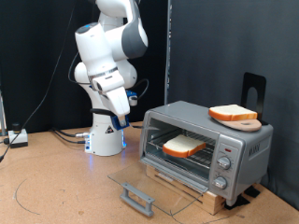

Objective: Make a piece of toast with the oven

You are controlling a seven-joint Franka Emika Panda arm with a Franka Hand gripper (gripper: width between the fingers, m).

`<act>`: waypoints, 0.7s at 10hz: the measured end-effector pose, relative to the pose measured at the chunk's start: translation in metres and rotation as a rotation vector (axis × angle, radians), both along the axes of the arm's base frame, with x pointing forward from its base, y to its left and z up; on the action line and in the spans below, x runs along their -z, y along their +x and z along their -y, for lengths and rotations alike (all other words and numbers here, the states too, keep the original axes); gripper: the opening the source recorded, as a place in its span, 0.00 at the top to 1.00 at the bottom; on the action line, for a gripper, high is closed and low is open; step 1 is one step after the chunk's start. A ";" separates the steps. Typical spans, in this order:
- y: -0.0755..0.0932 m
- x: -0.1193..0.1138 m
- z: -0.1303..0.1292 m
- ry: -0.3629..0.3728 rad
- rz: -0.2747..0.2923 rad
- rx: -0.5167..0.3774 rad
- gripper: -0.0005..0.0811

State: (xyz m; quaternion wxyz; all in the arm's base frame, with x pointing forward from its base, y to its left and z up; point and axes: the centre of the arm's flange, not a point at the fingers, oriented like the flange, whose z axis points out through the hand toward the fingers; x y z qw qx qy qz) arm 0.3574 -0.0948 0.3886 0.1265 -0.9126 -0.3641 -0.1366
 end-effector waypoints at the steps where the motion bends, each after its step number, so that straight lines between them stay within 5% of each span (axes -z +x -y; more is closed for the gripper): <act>1: 0.000 -0.014 0.001 0.015 0.025 0.009 0.51; 4: -0.004 -0.034 -0.004 0.005 -0.012 -0.001 0.51; 7: -0.004 -0.029 -0.037 0.159 0.010 -0.065 0.51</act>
